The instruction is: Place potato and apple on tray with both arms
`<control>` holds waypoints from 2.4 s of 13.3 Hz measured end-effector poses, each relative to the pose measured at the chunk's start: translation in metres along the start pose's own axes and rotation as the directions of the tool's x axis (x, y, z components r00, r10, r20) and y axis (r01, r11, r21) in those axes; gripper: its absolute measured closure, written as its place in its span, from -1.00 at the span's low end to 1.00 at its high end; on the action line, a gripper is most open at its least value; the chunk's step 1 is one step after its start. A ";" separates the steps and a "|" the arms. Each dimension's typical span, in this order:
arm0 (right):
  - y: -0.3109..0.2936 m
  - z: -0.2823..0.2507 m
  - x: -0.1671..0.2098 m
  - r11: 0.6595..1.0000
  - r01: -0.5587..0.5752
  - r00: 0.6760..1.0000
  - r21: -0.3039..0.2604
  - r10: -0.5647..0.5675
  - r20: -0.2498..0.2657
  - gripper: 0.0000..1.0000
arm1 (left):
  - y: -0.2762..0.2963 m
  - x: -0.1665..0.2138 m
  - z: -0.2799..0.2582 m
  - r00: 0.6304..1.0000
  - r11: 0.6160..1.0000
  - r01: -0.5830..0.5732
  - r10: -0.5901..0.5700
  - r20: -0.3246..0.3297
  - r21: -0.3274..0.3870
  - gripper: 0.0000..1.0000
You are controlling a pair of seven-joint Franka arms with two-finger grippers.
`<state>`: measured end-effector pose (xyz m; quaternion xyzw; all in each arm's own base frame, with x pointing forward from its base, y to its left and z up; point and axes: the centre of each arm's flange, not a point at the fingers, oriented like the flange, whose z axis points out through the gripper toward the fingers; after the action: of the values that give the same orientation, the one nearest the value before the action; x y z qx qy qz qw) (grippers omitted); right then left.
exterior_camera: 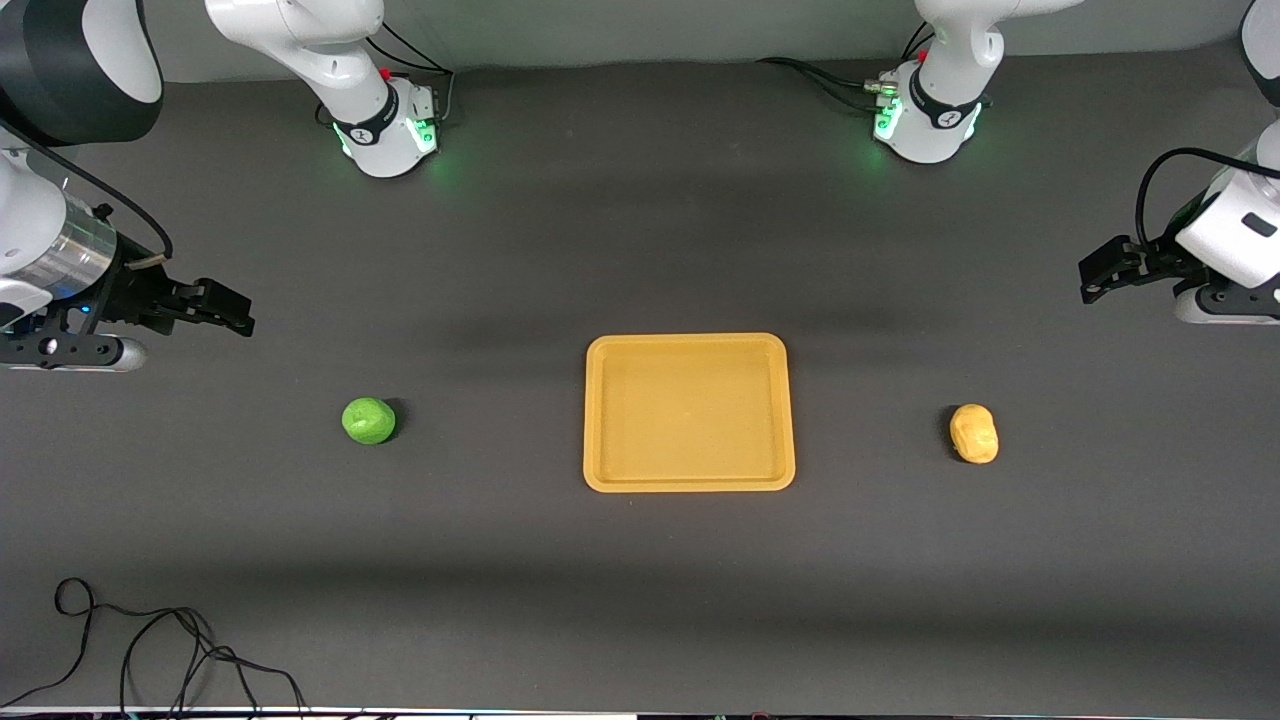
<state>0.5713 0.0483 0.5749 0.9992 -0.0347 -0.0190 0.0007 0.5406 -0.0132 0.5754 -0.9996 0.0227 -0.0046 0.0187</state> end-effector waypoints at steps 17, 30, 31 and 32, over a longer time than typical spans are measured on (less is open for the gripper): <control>-0.003 0.018 0.009 1.000 0.021 0.999 0.003 -0.021 0.028 -1.00 | 0.000 0.071 0.196 0.999 0.999 -0.001 -0.001 -0.054 -0.049 -1.00; 0.000 -0.016 0.009 1.000 0.022 1.000 0.007 -0.022 -0.009 -1.00 | 0.002 0.074 0.371 0.998 0.999 -0.019 0.022 0.057 -0.048 -1.00; -0.001 -0.014 0.009 1.000 0.024 1.000 0.006 -0.024 -0.004 -1.00 | 0.003 0.073 0.375 0.998 0.999 -0.019 0.022 0.061 -0.049 -1.00; -0.003 -0.011 0.008 1.000 0.027 1.000 0.005 -0.027 0.010 -1.00 | 0.003 0.072 0.378 0.998 0.999 -0.018 0.021 0.063 -0.050 -0.99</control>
<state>0.5802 0.0504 0.5853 0.9995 -0.0210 -0.0240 -0.0021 0.6163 -0.0055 0.1979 -0.9991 0.0320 0.0278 -0.0051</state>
